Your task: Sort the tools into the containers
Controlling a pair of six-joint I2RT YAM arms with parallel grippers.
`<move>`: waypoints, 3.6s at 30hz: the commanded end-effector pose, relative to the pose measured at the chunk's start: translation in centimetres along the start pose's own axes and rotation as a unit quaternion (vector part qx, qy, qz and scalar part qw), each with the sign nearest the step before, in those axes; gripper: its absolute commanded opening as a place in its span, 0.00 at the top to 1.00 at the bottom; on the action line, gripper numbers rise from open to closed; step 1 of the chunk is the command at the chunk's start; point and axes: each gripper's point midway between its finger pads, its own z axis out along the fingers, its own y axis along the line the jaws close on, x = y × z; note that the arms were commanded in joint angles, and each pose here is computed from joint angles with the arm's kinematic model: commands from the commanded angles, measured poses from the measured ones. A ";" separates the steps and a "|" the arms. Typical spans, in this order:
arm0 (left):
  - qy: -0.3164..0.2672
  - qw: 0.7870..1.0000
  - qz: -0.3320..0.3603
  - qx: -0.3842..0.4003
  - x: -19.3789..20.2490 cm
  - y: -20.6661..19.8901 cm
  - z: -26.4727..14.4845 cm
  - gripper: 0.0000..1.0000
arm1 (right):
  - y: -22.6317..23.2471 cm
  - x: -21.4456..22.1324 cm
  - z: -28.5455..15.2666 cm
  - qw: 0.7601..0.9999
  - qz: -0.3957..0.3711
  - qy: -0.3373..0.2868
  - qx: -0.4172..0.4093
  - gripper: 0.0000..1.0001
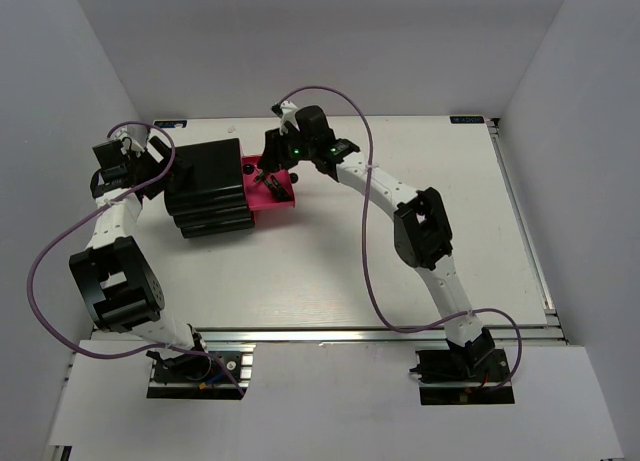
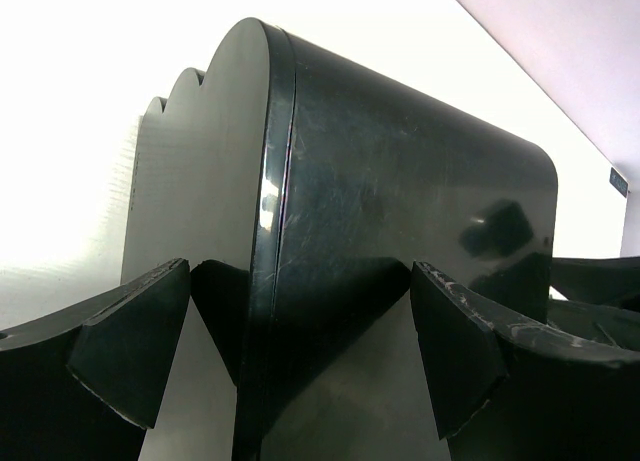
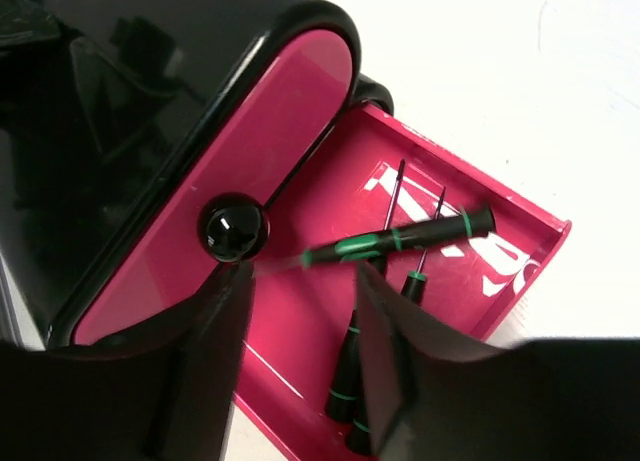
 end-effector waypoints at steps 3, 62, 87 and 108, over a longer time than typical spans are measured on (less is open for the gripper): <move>0.123 0.990 -0.039 -0.056 7.5 3.0 0.3 0.03 | 0.7 -7.7 -3.9 0.992 -0.089 -0.087 -0.006 0.62; 0.147 0.987 -0.038 -0.045 8.1 2.8 0.4 0.03 | 3.7 -3.1 1.0 0.975 -0.063 -0.111 -0.185 1.00; 0.146 0.987 -0.040 -0.047 7.8 2.9 0.8 0.03 | 4.2 2.7 3.9 0.989 -0.077 -0.027 -0.127 1.00; 0.145 0.988 -0.042 -0.045 7.8 2.9 0.9 0.03 | -2.2 4.7 0.4 0.976 -0.148 -0.015 -0.159 0.44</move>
